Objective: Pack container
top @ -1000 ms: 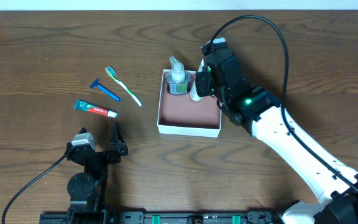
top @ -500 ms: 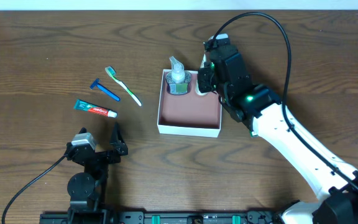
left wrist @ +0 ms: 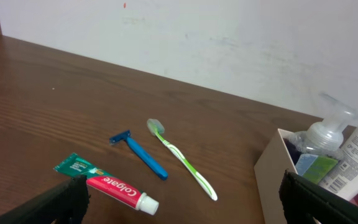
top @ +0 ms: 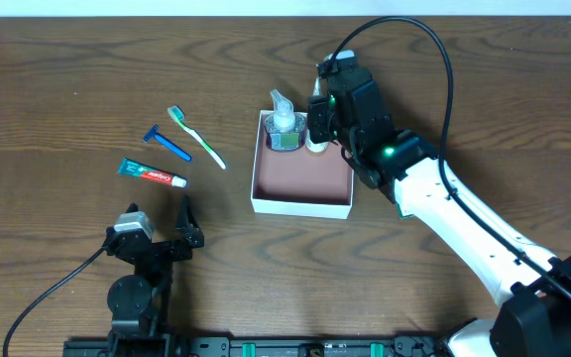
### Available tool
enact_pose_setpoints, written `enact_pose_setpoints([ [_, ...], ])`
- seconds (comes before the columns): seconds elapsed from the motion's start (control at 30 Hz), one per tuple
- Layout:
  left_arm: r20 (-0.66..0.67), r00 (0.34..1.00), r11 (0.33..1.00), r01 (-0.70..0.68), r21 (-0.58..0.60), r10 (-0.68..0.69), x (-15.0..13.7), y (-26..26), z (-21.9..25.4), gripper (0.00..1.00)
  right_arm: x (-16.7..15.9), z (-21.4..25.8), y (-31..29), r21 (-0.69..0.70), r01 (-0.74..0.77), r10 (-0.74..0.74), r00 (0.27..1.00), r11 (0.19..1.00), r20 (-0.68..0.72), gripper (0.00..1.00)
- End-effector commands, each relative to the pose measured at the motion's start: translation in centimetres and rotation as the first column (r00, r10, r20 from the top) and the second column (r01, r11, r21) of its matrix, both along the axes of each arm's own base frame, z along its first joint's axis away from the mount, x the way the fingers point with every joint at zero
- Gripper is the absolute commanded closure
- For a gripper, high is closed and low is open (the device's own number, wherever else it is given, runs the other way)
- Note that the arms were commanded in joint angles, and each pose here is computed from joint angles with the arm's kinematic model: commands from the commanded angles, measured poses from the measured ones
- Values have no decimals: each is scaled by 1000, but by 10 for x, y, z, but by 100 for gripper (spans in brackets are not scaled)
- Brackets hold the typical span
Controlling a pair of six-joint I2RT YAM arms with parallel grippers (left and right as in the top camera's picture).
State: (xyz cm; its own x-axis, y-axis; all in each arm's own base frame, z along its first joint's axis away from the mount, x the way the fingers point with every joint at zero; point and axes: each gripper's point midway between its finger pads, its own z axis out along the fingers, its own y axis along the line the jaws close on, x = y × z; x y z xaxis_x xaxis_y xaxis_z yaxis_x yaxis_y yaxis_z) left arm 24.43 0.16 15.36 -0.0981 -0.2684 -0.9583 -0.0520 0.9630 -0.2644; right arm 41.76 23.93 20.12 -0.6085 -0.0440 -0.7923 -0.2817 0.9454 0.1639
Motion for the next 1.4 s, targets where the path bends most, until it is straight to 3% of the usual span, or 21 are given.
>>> enact_pose_setpoints([
  [0.0,-52,999,1000,-13,13,14,-1,3,-18,2,10,5,-6,-5,8,-8,1000,1000,21,31],
  [0.23,-52,999,1000,-13,13,14,-1,3,-18,2,12,18,-4,5,5,-5,999,1000,42,25],
  [0.43,-52,999,1000,-13,13,14,-1,3,-18,2,3,71,-8,16,-11,10,997,1000,73,16],
  [0.73,-52,999,1000,-13,13,14,-1,3,-18,2,-57,136,-34,4,-23,23,1000,1000,-1,1],
  [1.0,-52,999,1000,-13,13,14,-1,3,-18,2,-106,102,-122,-114,244,-265,931,963,-250,1],
  [1.37,-52,999,1000,-13,13,14,-1,3,-18,2,-134,-1,-186,-293,366,-466,751,883,-468,1],
])
